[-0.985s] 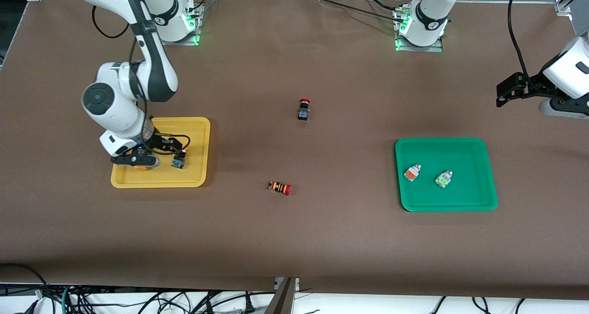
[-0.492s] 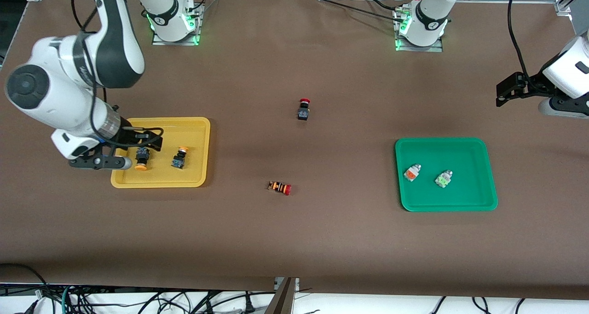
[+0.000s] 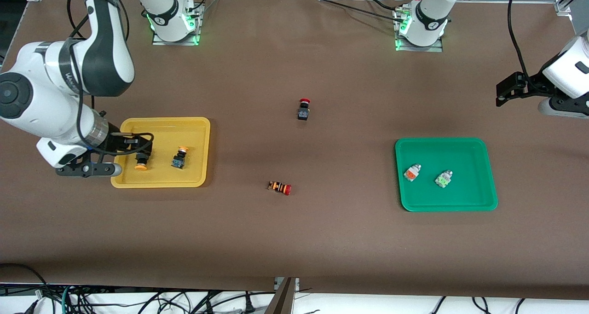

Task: Place green and yellow buttons in trays

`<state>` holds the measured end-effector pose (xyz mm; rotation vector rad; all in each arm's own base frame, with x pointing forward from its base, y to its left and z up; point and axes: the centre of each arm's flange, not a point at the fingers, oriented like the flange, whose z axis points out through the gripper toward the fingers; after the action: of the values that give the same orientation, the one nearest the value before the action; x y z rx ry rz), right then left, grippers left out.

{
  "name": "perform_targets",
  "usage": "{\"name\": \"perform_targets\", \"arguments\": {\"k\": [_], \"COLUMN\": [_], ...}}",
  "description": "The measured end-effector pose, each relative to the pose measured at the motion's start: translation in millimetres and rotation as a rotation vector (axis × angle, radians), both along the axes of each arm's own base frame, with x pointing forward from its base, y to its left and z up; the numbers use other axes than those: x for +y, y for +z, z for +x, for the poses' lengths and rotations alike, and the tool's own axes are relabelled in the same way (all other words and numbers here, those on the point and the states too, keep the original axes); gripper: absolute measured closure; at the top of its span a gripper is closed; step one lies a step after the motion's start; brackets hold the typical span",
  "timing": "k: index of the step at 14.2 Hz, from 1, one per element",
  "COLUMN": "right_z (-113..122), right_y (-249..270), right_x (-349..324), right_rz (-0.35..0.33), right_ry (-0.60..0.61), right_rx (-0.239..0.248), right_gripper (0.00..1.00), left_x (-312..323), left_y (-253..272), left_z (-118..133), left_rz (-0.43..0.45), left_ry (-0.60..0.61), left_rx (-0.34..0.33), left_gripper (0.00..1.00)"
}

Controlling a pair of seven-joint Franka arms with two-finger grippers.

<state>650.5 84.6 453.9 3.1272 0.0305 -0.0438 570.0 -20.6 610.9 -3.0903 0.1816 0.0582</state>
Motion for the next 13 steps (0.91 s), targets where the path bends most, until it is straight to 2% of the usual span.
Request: {"name": "perform_targets", "arguments": {"k": [3,5,9,11,13], "right_z": [-1.0,-7.1,-41.7,-57.8,-62.0], "right_y": [15.0,43.9,108.2,124.7,128.1], "right_x": [-22.9,-51.9,-90.6,-94.8,-96.1], "right_rz": [0.062,0.086,0.045,0.035,0.032], "right_ry": [-0.014,-0.016,-0.021,-0.019,-0.017], "right_rx": [0.014,-0.007,-0.073,-0.086,-0.086], "right_gripper": [0.01,0.01,0.01,0.01,0.01], "left_x": [-0.4,-0.8,-0.8,-0.8,-0.9], "left_y": [0.0,0.0,-0.3,-0.4,-0.5], "left_z": [-0.1,-0.1,-0.6,-0.8,-0.9], "left_rz": [0.000,0.000,0.000,0.000,0.000], "left_ry": [-0.001,-0.001,-0.001,-0.001,-0.001], "left_rx": [0.000,0.001,0.005,0.007,0.007], "left_gripper": [0.00,0.00,0.00,0.00,0.00]}}
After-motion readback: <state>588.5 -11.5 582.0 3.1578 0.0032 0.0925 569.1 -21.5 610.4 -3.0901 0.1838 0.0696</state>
